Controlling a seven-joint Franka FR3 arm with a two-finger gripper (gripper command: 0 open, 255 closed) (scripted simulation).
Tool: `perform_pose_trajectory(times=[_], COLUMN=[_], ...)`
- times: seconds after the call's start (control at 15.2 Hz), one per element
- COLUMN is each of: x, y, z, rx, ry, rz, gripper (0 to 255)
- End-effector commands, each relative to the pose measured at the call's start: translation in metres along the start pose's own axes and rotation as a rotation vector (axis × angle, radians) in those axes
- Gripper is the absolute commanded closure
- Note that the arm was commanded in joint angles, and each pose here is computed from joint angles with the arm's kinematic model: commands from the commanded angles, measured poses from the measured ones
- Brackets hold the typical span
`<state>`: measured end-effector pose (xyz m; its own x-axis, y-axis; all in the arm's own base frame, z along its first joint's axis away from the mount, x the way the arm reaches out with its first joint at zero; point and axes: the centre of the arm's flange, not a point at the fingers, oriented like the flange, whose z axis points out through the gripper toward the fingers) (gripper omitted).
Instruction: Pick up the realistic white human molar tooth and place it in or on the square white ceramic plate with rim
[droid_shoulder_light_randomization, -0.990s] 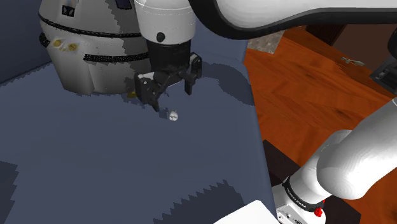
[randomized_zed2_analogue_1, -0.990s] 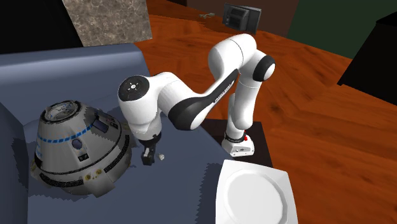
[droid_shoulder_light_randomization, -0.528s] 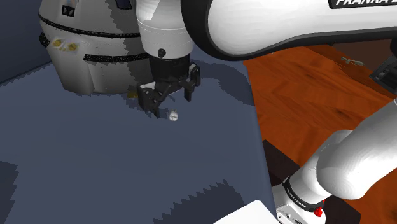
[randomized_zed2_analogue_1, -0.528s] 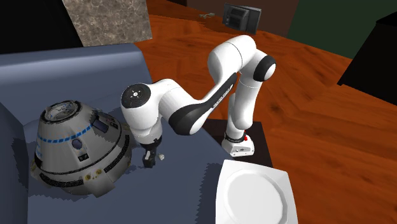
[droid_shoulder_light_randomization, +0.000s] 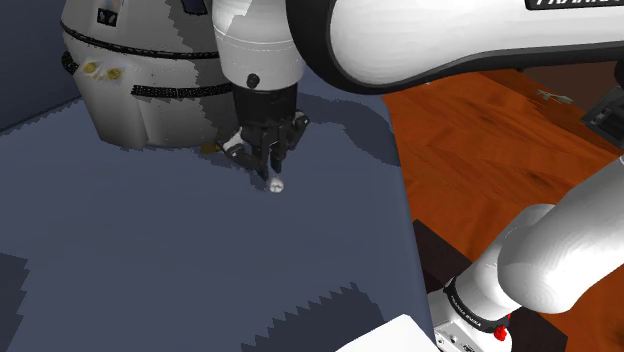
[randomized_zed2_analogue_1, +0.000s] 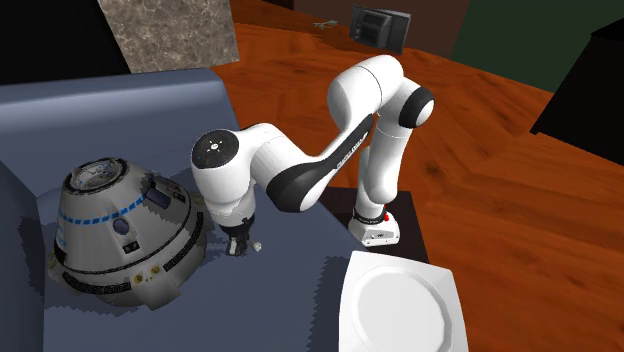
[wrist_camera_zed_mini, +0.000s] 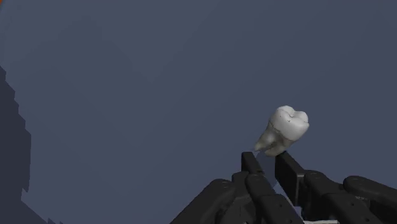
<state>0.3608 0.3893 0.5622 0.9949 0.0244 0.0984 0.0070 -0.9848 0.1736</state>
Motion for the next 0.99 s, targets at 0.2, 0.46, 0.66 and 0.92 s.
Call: perform_pose_trajectory(times=[0.2, 0.46, 0.66, 0.92], x=[0.0, 0.0, -0.044, -0.071], y=[0.001, 0.001, 0.002, -0.002], z=[0.004, 0.002, -0.025, -0.03], rx=[-0.011, -0.009, 0.051, 0.09], ry=[-0.01, -0.007, 0.087, 0.148], rz=[0.003, 0.002, 0.26, 0.426], gripper=[255, 0, 0, 0])
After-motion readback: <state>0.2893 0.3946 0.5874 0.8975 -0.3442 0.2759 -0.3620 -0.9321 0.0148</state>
